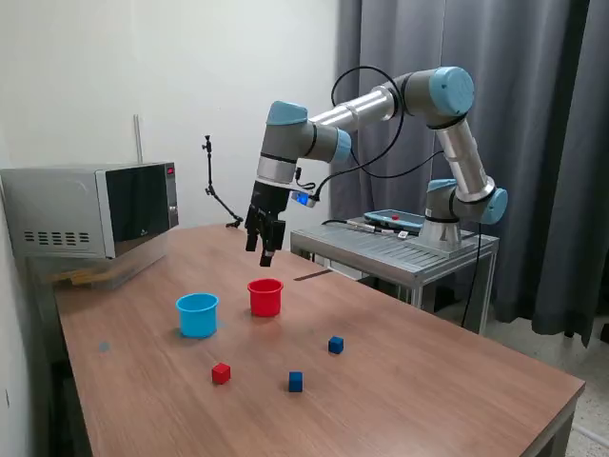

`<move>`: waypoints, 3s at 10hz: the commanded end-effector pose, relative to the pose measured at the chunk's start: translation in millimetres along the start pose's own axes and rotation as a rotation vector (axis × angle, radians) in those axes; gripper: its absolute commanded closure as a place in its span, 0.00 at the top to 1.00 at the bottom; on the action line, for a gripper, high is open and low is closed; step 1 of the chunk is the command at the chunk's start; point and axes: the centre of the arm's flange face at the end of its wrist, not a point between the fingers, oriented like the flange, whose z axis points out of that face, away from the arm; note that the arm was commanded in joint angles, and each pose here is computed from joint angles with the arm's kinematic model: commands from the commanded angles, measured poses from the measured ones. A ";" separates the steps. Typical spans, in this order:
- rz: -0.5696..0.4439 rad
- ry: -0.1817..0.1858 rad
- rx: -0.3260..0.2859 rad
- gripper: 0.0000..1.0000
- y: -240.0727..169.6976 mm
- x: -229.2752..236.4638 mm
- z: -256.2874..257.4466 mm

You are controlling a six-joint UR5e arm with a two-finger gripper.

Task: Place red objects in the red bin, and blue objects in the blue bin.

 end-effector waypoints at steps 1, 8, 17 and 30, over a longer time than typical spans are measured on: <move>-0.041 0.015 0.038 1.00 8.5 5.3 13.2; -0.166 0.149 0.014 1.00 26.5 57.3 14.9; -0.153 0.146 0.077 1.00 19.4 57.5 24.6; -0.280 0.156 0.096 1.00 38.1 100.7 109.9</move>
